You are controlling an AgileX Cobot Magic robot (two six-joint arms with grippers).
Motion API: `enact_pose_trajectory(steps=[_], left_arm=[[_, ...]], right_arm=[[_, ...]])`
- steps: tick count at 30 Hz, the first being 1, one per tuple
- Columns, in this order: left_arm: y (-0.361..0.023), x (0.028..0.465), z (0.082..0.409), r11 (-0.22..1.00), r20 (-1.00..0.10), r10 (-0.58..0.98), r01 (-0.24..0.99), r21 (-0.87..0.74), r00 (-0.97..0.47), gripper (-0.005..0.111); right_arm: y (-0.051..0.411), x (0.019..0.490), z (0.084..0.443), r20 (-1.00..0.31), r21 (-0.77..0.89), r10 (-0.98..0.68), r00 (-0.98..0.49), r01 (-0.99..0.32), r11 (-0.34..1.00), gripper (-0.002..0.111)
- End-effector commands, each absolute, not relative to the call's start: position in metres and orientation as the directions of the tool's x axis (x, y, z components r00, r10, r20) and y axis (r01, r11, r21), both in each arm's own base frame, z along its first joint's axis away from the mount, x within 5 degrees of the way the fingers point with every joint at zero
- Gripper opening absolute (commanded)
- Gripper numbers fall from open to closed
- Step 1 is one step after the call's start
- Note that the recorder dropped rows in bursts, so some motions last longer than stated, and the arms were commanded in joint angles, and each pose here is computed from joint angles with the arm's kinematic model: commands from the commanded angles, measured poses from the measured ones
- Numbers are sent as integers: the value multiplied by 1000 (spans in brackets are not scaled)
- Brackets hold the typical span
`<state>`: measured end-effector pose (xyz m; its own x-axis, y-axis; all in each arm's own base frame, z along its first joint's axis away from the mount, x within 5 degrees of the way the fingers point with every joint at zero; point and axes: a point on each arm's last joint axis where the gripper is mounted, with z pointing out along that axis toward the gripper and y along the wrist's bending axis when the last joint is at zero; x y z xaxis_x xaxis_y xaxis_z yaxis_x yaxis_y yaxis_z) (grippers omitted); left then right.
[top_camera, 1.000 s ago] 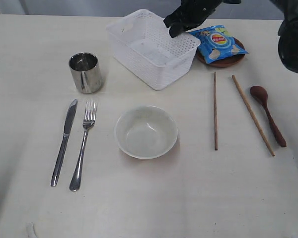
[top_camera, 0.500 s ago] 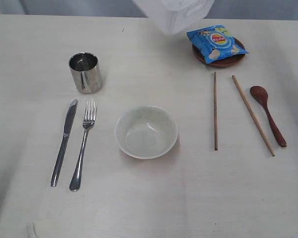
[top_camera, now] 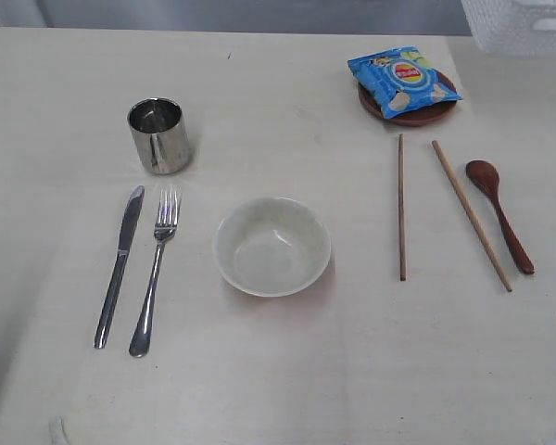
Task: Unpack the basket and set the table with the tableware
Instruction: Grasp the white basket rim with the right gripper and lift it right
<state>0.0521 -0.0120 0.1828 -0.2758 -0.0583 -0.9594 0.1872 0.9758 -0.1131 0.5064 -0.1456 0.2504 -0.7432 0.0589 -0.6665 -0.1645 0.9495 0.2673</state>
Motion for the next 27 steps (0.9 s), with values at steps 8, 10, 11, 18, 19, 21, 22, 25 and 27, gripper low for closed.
enact_pose_trajectory(steps=[8, 10, 11, 18, 19, 21, 22, 25, 27], left_arm=[[-12, 52, 182, 975, -960, -54, 193, -110, -273, 0], [-12, 52, 182, 975, -960, -54, 193, -110, -273, 0], [-12, 52, 182, 975, -960, -54, 193, -110, -273, 0], [-12, 52, 182, 975, -960, -54, 193, -110, -273, 0], [-12, 52, 182, 975, -960, -54, 193, -110, -273, 0], [-12, 52, 182, 975, -960, -54, 193, -110, -273, 0], [-12, 52, 182, 975, -960, -54, 193, -110, -273, 0], [-12, 52, 182, 975, -960, -54, 193, -110, -273, 0], [-12, 52, 182, 975, -960, -54, 193, -110, -273, 0]], right_arm=[[-180, 510, 173, -617, 267, 65, -784, -131, 955, -1], [-184, 510, 168, -614, 224, 39, -789, -127, 966, -1], [-185, 510, 166, -612, 211, 32, -790, -124, 969, -1], [-184, 514, 150, -616, 192, 5, -788, -144, 971, -1], [-183, 515, 146, -613, 199, 4, -790, -150, 968, -1], [-180, 516, 140, -603, 209, 2, -798, -156, 966, -1], [-175, 517, 136, -595, 215, -4, -803, -164, 963, -1], [-163, 520, 129, -583, 236, -16, -812, -189, 953, -1], [-152, 523, 127, -585, 257, -20, -811, -209, 944, -1]])
